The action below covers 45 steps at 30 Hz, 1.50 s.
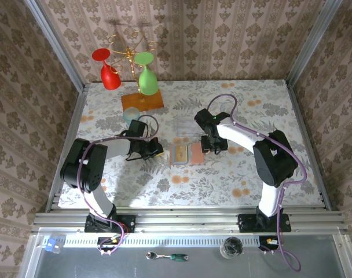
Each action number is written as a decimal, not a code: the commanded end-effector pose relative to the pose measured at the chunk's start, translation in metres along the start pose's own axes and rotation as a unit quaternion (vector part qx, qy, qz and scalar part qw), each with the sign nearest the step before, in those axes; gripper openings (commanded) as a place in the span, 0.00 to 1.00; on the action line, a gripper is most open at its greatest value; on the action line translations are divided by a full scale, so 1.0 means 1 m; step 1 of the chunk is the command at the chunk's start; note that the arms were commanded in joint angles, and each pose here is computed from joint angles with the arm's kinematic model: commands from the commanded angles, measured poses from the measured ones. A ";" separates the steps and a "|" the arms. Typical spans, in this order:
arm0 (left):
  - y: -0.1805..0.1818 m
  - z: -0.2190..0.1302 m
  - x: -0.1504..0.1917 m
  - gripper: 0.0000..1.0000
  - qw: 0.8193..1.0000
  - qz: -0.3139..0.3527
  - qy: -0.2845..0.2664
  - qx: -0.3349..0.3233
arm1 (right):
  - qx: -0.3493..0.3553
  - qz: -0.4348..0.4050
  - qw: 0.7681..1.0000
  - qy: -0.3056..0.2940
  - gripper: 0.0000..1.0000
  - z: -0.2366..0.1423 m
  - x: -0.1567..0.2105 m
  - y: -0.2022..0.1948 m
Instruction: Take the credit cards out of the card holder
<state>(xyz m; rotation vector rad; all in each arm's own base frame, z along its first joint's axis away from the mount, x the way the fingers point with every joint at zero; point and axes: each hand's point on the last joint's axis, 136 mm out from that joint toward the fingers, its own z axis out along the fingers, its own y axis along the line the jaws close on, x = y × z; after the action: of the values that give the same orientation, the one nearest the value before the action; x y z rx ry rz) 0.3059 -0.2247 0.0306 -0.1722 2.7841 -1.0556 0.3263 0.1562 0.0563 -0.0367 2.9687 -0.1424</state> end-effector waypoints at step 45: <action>-0.052 0.003 0.002 0.00 0.998 0.054 0.005 0.030 | 0.010 -0.012 1.000 0.023 0.57 0.047 -0.006 -0.009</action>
<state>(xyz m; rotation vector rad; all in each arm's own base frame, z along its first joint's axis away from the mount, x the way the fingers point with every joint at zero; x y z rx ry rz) 0.3023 -0.2616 0.0508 -0.0201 2.7563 -1.0991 0.3329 0.1370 0.0194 -0.0530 3.0133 -0.2135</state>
